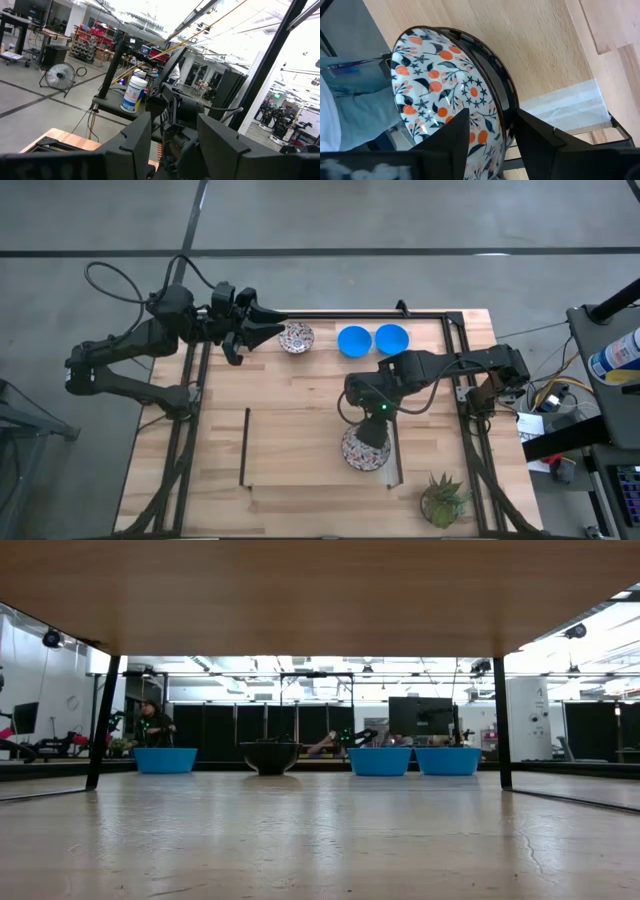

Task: Pick & Place Mini bowls
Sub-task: Stack the bottom white patterned bowl on top of the other white patterned bowl on the shelf

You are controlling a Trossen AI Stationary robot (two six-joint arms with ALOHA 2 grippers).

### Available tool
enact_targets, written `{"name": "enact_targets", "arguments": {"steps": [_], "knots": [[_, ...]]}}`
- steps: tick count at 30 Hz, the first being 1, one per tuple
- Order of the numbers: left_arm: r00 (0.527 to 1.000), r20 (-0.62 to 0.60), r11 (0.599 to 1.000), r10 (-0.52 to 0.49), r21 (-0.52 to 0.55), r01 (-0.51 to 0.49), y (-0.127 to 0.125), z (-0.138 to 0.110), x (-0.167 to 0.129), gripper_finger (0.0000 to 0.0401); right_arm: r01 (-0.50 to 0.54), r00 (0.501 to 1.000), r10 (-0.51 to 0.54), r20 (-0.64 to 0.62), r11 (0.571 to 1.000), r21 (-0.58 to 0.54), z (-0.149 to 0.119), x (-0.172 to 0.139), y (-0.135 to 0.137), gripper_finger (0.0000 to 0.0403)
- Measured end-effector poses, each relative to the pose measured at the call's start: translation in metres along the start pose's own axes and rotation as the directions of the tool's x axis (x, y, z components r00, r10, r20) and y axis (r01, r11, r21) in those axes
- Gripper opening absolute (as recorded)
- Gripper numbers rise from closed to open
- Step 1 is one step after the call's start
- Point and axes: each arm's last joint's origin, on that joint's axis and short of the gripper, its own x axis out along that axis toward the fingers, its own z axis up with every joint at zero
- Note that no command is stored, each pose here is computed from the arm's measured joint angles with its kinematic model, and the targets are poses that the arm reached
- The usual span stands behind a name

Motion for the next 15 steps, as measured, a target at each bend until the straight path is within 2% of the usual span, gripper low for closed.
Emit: {"name": "enact_targets", "arguments": {"steps": [6,15], "knots": [[1.000,0.000,1.000,0.000,-0.002,0.000,0.0000,0.0000,0.0000,0.0154,0.038,0.999,-0.038,-0.007,0.999,-0.005,-0.0019,-0.0002,-0.0025,0.0136],[1.000,0.000,1.000,0.000,-0.002,0.000,0.0000,0.0000,0.0000,0.0154,0.039,0.999,-0.040,-0.006,0.999,-0.004,-0.0019,-0.0002,-0.0025,0.0136]]}}
